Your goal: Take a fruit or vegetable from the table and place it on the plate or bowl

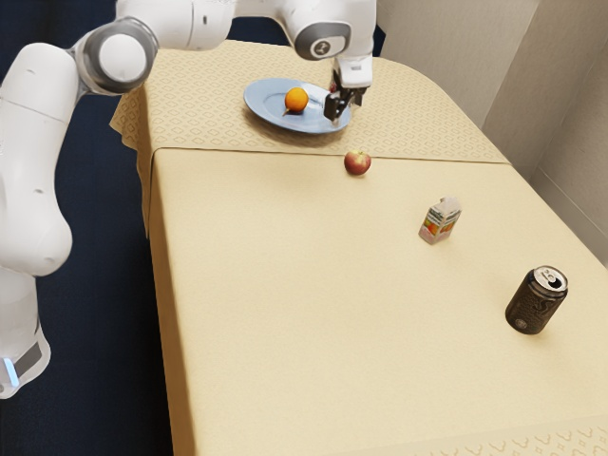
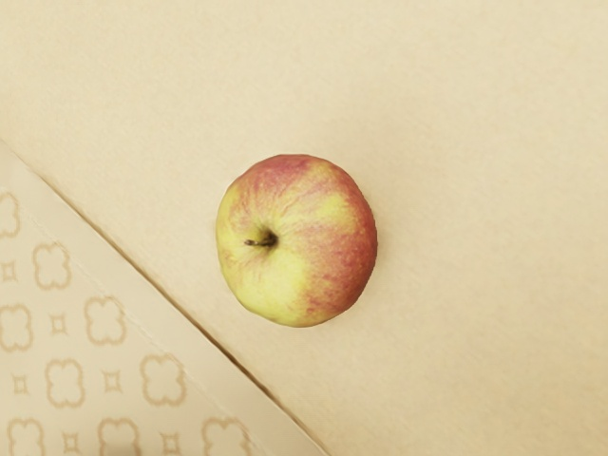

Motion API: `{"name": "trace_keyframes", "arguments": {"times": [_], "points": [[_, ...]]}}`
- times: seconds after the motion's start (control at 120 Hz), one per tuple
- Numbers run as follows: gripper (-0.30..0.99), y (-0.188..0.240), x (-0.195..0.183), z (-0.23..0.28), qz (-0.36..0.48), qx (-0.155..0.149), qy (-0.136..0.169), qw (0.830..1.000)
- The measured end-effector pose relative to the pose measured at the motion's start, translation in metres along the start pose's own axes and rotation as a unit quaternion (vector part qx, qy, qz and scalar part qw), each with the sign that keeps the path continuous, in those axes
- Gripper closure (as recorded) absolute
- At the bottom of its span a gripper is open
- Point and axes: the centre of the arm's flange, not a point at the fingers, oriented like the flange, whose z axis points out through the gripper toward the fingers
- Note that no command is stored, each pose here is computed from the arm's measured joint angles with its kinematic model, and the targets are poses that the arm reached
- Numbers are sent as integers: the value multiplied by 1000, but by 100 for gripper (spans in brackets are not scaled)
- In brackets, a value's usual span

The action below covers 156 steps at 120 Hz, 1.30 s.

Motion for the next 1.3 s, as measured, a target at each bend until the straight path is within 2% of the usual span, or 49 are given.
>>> {"name": "trace_keyframes", "arguments": {"times": [0.1, 0.208, 0.308, 0.533, 0.75, 0.925, 1.3], "points": [[0, -7, 22, -8, 5, 17, 1, 1000], [0, -15, 55, -50, 10, 44, 16, 999], [0, -16, 66, -43, 12, 33, 20, 999], [0, -13, 49, 21, 2, -27, 9, 1000], [0, -9, 40, 55, -3, -55, 0, 999], [0, -13, 20, 71, -14, -57, -9, 998], [0, -20, 14, 78, -21, -35, 7, 999]]}}
